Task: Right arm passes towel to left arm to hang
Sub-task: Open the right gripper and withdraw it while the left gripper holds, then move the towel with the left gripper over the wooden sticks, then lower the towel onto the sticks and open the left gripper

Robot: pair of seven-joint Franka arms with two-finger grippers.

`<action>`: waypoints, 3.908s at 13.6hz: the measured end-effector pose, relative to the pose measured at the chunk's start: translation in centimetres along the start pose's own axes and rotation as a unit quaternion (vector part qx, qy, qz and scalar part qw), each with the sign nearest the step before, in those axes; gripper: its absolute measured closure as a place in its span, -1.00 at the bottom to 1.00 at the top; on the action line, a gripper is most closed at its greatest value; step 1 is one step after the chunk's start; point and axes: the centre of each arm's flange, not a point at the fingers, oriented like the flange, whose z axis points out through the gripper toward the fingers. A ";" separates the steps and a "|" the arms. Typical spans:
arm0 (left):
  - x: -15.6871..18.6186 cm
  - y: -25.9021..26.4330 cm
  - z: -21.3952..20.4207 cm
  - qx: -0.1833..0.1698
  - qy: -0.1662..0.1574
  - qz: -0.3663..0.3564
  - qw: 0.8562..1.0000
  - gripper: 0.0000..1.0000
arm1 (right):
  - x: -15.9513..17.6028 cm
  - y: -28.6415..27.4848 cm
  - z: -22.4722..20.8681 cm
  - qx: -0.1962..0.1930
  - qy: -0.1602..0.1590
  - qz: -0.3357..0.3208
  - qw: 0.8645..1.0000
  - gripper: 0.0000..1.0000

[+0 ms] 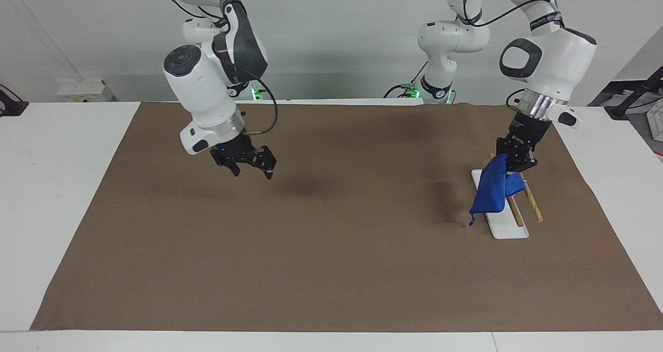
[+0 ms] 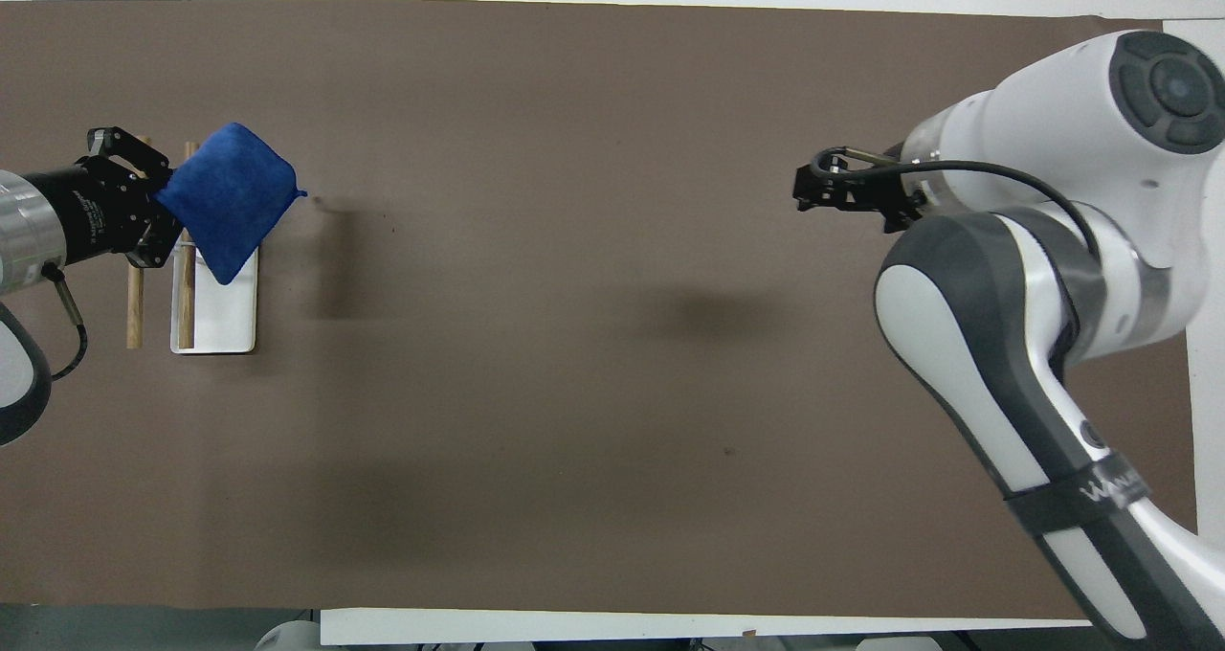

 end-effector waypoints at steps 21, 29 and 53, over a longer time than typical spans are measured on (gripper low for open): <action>6.6 4.3 -1.7 -0.020 0.033 0.261 0.965 0.96 | 0.9 14.3 -10.7 -0.032 -0.031 -0.023 0.999 -1.00; 10.9 4.1 -3.0 -0.020 0.059 0.255 0.965 0.96 | 0.9 14.3 -10.7 -0.032 -0.031 -0.023 0.999 -1.00; 9.1 2.1 -1.3 0.018 0.095 0.067 0.993 0.92 | 0.9 14.5 -10.8 -0.031 -0.031 -0.038 0.998 -1.00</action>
